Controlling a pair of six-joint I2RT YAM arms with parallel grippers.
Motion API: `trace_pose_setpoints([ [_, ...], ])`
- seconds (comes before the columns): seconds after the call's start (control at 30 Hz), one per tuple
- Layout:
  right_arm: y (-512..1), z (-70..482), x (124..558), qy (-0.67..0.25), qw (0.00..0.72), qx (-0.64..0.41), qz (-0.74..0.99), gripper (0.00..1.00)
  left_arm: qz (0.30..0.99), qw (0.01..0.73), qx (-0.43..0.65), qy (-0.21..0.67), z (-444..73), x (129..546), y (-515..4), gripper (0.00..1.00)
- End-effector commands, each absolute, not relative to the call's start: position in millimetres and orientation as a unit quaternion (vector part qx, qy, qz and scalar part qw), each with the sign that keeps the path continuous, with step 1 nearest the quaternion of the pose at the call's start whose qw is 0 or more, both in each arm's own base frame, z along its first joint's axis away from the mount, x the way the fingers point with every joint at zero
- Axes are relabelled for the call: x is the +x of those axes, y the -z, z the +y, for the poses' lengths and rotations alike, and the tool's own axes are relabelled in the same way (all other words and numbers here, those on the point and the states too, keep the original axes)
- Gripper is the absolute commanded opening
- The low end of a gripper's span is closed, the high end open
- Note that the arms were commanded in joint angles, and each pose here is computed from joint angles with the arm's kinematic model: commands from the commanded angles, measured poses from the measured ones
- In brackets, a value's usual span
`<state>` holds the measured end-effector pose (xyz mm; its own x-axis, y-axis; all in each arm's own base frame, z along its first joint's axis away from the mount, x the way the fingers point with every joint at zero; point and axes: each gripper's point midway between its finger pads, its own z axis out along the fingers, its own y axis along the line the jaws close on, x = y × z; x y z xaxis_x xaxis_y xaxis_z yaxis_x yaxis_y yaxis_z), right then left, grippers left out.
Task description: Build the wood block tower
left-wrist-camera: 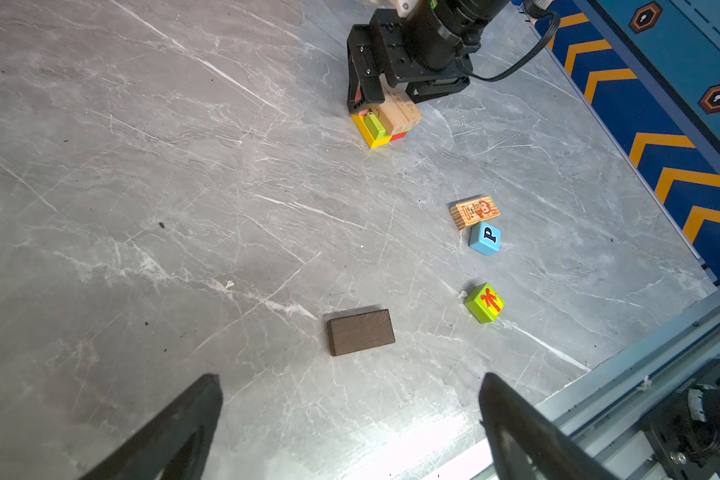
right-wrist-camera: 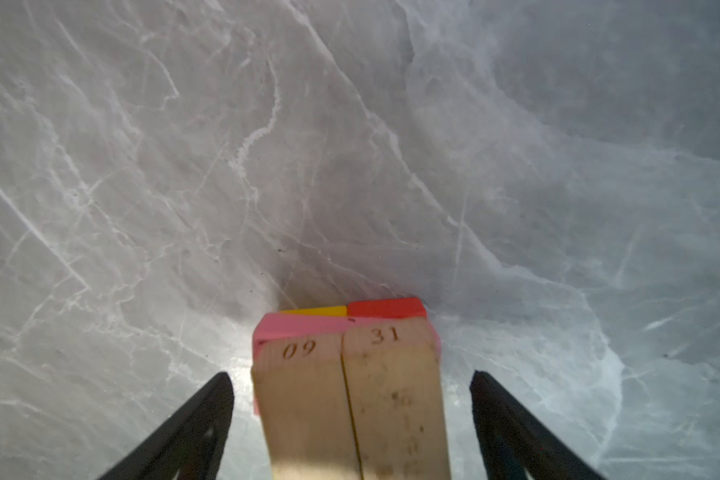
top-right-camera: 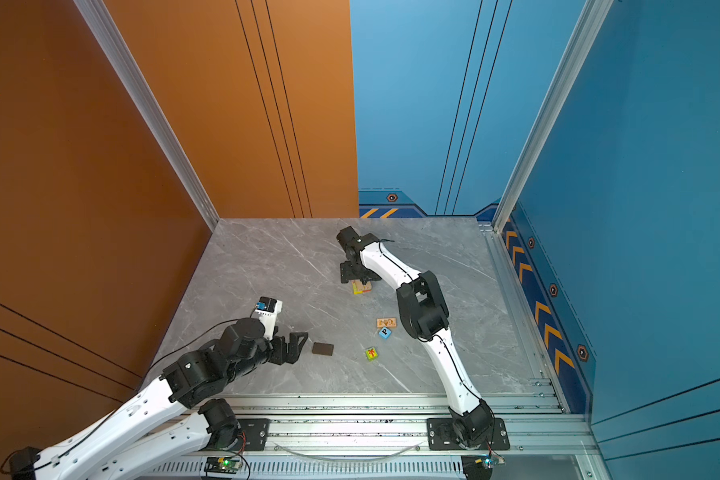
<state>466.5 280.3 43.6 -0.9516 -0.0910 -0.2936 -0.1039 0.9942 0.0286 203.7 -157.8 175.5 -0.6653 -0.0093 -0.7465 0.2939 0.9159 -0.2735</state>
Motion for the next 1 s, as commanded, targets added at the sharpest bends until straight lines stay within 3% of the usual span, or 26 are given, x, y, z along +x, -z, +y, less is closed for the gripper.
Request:
trace_pose_setpoints([
  [0.0,-40.1,276.0,466.1,-0.019,0.129,-0.052,0.99,0.9,0.897,0.4,0.076,0.173,-151.9,206.8,-174.3,0.98],
  [0.27,-33.7,275.8,464.4,-0.018,0.117,-0.056,0.991,0.85,0.898,0.398,0.073,0.172,-152.7,211.3,-173.0,0.98],
  [0.67,-24.4,275.3,462.6,-0.016,0.107,-0.058,0.992,0.64,0.899,0.396,0.069,0.174,-151.2,210.8,-170.3,0.98],
  [0.97,-23.5,274.9,462.5,-0.019,0.104,-0.057,0.993,0.6,0.899,0.395,0.069,0.174,-151.5,211.1,-170.0,0.98],
])
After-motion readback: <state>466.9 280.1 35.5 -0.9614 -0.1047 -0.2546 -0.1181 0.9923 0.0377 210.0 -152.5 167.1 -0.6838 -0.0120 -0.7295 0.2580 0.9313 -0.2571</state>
